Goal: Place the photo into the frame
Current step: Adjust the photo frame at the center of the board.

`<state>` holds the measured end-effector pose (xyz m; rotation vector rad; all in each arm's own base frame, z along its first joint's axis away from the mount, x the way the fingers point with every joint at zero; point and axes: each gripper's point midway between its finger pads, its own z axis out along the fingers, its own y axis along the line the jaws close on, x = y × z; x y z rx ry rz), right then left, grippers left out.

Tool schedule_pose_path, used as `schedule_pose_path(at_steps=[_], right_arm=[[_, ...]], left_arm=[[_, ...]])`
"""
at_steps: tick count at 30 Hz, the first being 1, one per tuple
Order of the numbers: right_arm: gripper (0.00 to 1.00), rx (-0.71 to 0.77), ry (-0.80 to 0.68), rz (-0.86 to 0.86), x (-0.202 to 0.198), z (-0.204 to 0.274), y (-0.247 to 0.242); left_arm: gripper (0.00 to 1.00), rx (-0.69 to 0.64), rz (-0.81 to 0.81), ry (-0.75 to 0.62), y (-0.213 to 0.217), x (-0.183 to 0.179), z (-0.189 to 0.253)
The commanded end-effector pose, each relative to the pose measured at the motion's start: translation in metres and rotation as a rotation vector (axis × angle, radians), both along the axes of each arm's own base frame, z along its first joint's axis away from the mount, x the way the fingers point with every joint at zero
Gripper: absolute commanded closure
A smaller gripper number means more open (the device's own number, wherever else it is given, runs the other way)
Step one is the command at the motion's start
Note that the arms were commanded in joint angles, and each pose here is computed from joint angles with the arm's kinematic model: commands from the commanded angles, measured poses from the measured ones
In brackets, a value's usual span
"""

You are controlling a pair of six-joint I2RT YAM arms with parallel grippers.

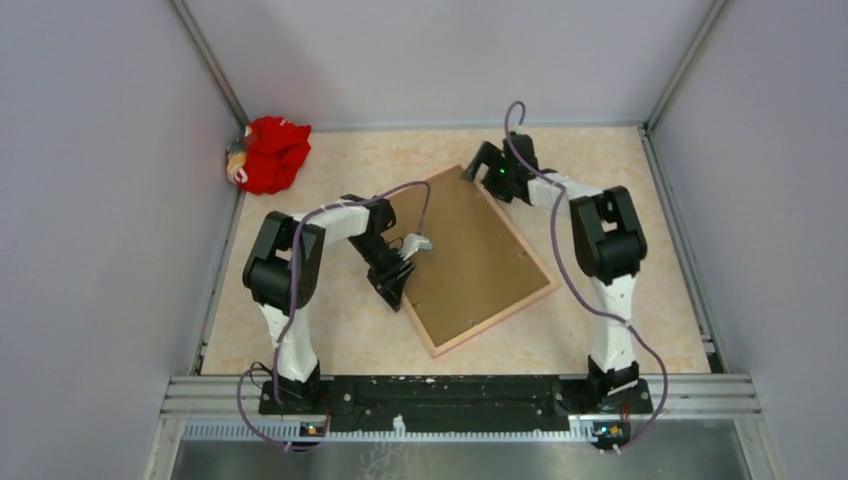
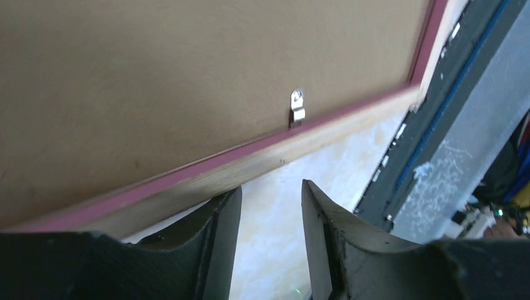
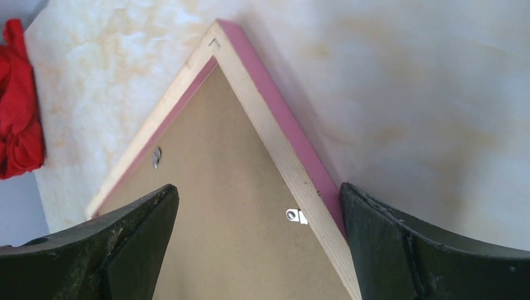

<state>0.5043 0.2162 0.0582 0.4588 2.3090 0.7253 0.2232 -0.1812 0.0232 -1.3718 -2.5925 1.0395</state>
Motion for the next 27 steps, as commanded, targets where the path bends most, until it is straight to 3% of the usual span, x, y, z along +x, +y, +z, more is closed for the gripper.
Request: schedule_pose_path(at_steps=[1, 6, 10, 14, 19, 23, 27], right_arm=[[0.01, 0.136, 0.063, 0.333, -0.035, 0.016, 0.135], [0.01, 0.107, 0.007, 0.350, -0.023, 0.033, 0.138], [0.01, -0.037, -0.076, 0.253, -0.005, 0.068, 0.086], [0.01, -0.169, -0.212, 0.161, -0.009, 0.127, 0.030], [0.01, -0.202, -0.153, 0.102, -0.057, 0.126, -0.012], [0.01, -0.157, -0.080, 0.079, -0.125, 0.090, -0.032], [0.01, -0.102, 0.021, 0.068, -0.192, 0.059, -0.047]], left_arm=[[0.48, 0.027, -0.182, -0.116, -0.019, -0.001, -0.041], [0.37, -0.004, -0.262, -0.087, -0.030, -0.020, -0.030], [0.30, -0.012, -0.285, -0.090, -0.017, -0.019, -0.009], [0.21, -0.083, -0.230, -0.101, 0.006, 0.006, 0.031], [0.24, -0.087, -0.087, -0.216, 0.039, 0.076, 0.059], [0.34, -0.004, 0.107, -0.322, 0.066, 0.170, 0.059], [0.35, 0.019, 0.353, -0.413, 0.096, 0.256, 0.060]])
